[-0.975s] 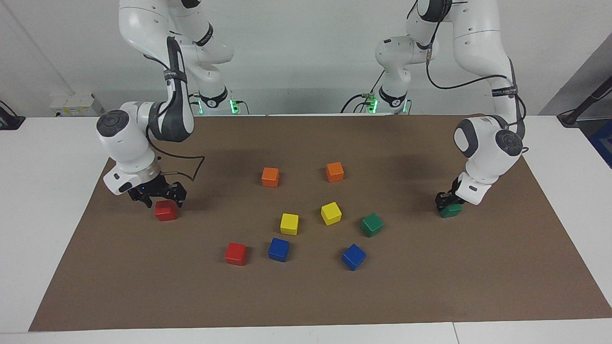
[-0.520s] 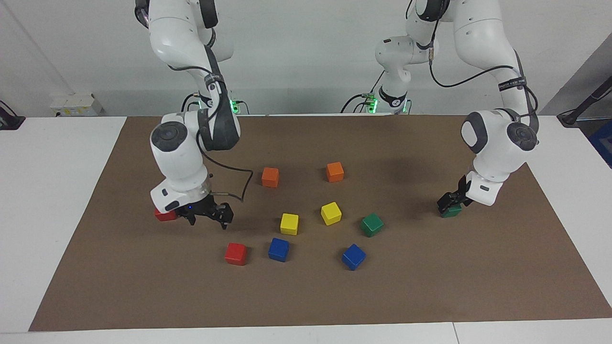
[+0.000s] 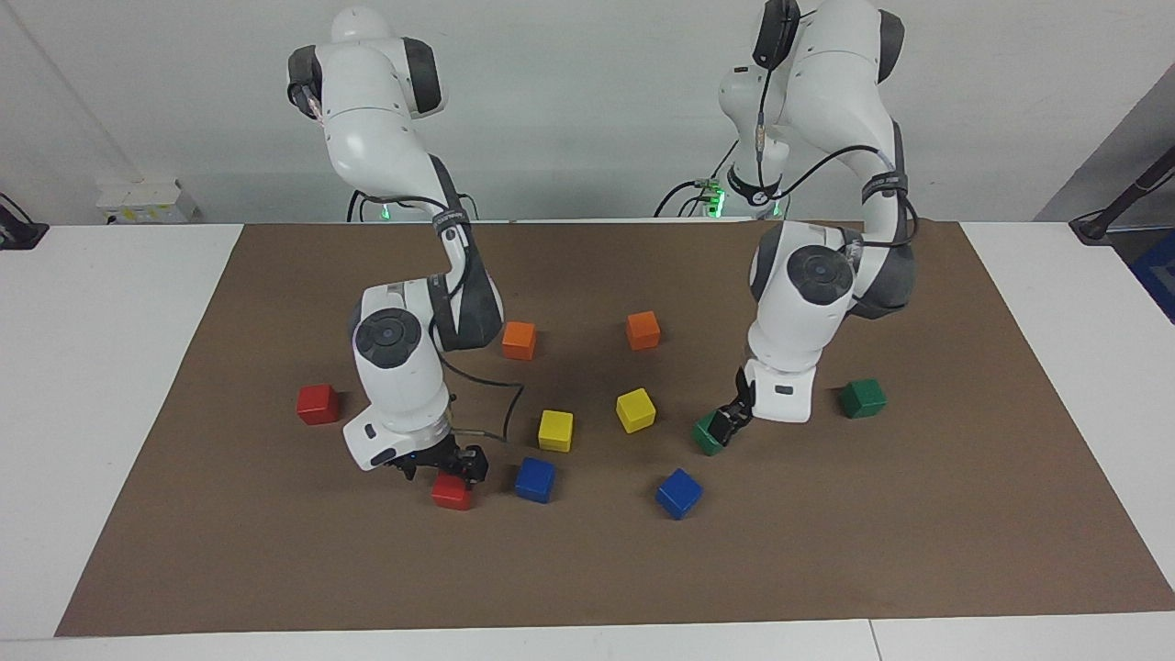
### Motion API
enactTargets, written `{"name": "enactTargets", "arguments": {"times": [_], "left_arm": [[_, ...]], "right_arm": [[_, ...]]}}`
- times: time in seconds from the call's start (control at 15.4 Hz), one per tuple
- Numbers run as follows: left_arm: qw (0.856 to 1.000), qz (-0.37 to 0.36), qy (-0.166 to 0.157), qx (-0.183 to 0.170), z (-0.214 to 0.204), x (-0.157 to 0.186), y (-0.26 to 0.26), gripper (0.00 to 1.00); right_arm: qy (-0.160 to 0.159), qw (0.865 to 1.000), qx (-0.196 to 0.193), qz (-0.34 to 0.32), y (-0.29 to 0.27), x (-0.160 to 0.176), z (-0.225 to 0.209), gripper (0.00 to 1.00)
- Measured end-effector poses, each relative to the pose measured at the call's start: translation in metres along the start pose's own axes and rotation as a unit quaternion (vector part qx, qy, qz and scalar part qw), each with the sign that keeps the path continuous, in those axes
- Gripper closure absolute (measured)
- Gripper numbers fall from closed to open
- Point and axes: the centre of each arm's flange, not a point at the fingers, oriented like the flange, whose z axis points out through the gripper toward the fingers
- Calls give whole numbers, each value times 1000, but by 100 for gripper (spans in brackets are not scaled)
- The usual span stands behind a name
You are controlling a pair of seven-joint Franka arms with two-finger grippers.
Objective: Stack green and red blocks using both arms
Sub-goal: 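Grasp the second green cube with the left gripper while the right grasps red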
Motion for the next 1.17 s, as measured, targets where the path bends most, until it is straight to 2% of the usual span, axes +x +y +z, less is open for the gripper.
{"name": "enactTargets", "arguments": {"times": [0.39,0.46,0.78,0.84,0.91,1.04,1.1,1.17], "left_arm": [[1000,2,4,-4,29,-6,-3,0],[1000,5,7,-10,35,-10,-3,0],[1000,10,16,-25,62,-23,-8,2],[1000,10,16,-24,63,-24,-8,8],[1000,8,16,-24,63,-24,-8,10],[1000,0,16,-25,62,-24,-8,10],[1000,-1,16,-25,62,-24,-8,12],[1000,1,17,-24,62,-25,-8,19]], "right_arm": [[18,1000,8,-1,-3,3,13,0],[20,1000,9,-1,-3,2,16,7],[12,1000,7,2,-17,-10,32,20],[10,1000,7,2,-17,-11,34,30],[11,1000,6,2,-16,-11,33,44],[11,1000,6,3,-16,-11,32,45],[11,1000,6,3,-16,-11,32,45],[11,1000,7,3,-16,-11,32,45]]}}
